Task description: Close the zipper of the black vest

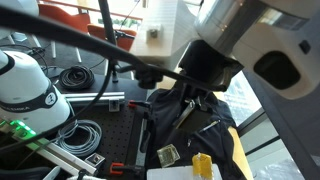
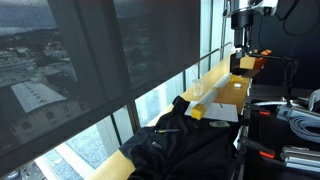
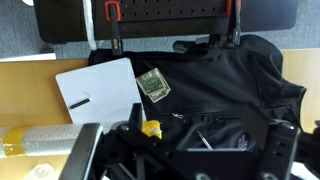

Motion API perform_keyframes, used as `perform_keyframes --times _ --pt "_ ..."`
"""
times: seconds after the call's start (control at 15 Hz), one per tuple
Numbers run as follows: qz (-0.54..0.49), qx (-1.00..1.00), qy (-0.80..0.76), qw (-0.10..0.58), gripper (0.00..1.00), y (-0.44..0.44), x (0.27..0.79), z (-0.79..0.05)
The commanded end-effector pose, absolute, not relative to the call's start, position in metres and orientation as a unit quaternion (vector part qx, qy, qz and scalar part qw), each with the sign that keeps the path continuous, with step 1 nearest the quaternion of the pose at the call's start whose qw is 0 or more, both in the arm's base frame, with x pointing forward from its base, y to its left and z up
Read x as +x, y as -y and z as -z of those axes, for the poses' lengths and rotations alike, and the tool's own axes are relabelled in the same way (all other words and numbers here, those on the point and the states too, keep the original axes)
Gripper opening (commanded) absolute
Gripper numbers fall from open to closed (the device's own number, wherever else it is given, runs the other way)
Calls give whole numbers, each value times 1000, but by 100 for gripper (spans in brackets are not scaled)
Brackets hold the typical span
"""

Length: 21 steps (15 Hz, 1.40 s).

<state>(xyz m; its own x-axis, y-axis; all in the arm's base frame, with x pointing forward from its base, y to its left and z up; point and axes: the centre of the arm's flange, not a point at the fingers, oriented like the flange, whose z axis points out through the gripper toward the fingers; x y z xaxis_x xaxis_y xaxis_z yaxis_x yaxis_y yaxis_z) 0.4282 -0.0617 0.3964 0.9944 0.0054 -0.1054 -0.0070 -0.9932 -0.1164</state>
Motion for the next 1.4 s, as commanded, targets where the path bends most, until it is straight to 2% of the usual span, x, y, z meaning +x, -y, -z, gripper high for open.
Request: perform_keyframes --times 0.0,0.47,1.33 --pt "-46 -998 6 32 100 30 477 -373" --pt "-5 -999 53 11 100 -27 529 -298" --pt "-3 -998 64 1 100 -35 574 -164"
